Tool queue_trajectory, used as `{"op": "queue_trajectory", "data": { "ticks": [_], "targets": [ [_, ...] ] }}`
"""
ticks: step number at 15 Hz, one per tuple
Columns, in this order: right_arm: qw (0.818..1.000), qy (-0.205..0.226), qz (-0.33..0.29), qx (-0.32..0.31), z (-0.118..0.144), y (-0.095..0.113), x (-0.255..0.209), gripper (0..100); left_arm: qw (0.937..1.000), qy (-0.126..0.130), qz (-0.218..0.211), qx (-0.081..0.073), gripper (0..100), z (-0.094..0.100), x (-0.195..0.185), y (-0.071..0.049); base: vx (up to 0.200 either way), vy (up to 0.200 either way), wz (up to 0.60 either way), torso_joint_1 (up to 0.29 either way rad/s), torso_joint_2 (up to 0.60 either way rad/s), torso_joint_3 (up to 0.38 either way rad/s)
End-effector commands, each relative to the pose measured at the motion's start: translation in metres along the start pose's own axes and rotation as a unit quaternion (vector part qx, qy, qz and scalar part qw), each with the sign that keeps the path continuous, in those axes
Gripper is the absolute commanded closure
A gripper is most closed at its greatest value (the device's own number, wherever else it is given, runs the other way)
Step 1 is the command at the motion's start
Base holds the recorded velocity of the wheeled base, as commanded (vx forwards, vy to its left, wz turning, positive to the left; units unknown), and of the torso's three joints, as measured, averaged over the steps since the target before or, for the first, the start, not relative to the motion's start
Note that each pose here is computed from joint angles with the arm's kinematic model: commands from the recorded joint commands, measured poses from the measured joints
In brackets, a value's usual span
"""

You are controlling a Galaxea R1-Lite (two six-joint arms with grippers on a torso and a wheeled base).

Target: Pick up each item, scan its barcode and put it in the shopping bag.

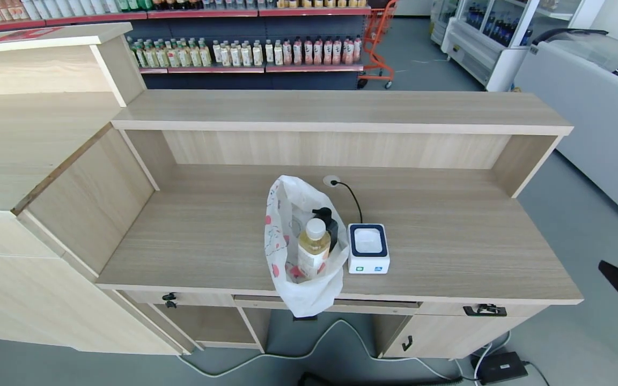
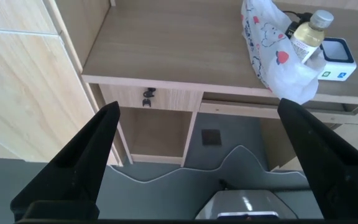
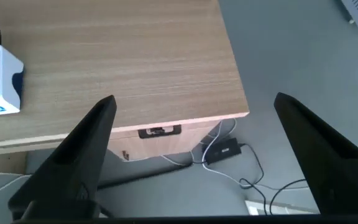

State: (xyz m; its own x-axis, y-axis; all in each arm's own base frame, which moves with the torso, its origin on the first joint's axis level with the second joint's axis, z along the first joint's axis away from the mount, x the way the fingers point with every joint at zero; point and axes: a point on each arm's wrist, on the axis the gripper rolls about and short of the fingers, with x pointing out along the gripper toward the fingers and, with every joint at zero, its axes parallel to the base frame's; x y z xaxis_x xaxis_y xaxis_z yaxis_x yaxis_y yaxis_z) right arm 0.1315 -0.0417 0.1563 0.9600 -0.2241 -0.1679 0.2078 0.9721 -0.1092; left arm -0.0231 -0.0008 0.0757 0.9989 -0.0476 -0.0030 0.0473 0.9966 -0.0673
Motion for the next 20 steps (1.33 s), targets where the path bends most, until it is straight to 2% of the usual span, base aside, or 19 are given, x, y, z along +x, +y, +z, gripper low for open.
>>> {"op": "queue_trajectory", "data": {
  "ticks": [1, 2, 3, 6, 7, 10, 14, 20],
  "targets": [
    [0.999, -0.046, 0.017, 0.009, -0.023, 0.015, -0.051, 0, 1.0000, 0.000, 0.000, 0.000, 0, 0.000, 0.000, 0.000, 0.000, 0.000, 0.00, 0.000, 0.00, 0.000],
    [0.998, -0.060, 0.022, 0.010, -0.028, 0.016, -0.062, 0, 1.0000, 0.000, 0.000, 0.000, 0, 0.000, 0.000, 0.000, 0.000, 0.000, 0.00, 0.000, 0.00, 0.000],
    [0.998, -0.046, 0.043, 0.013, -0.037, 0.019, -0.075, 0, 1.0000, 0.000, 0.000, 0.000, 0, 0.000, 0.000, 0.000, 0.000, 0.000, 0.00, 0.000, 0.00, 0.000],
    [0.996, -0.053, 0.065, 0.024, -0.065, 0.020, -0.114, 0, 1.0000, 0.000, 0.000, 0.000, 0, 0.000, 0.000, 0.000, 0.000, 0.000, 0.00, 0.000, 0.00, 0.000],
    [0.996, -0.056, 0.066, 0.024, -0.066, 0.020, -0.116, 0, 1.0000, 0.000, 0.000, 0.000, 0, 0.000, 0.000, 0.000, 0.000, 0.000, 0.00, 0.000, 0.00, 0.000],
    [0.994, -0.078, 0.073, 0.026, -0.095, 0.019, -0.139, 0, 1.0000, 0.000, 0.000, 0.000, 0, 0.000, 0.000, 0.000, 0.000, 0.000, 0.00, 0.000, 0.00, 0.000],
    [0.990, -0.097, 0.103, 0.027, -0.104, 0.017, -0.144, 0, 1.0000, 0.000, 0.000, 0.000, 0, 0.000, 0.000, 0.000, 0.000, 0.000, 0.00, 0.000, 0.00, 0.000],
    [0.989, -0.093, 0.105, 0.041, -0.105, 0.017, -0.144, 0, 1.0000, 0.000, 0.000, 0.000, 0, 0.000, 0.000, 0.000, 0.000, 0.000, 0.00, 0.000, 0.00, 0.000]
  ]
}}
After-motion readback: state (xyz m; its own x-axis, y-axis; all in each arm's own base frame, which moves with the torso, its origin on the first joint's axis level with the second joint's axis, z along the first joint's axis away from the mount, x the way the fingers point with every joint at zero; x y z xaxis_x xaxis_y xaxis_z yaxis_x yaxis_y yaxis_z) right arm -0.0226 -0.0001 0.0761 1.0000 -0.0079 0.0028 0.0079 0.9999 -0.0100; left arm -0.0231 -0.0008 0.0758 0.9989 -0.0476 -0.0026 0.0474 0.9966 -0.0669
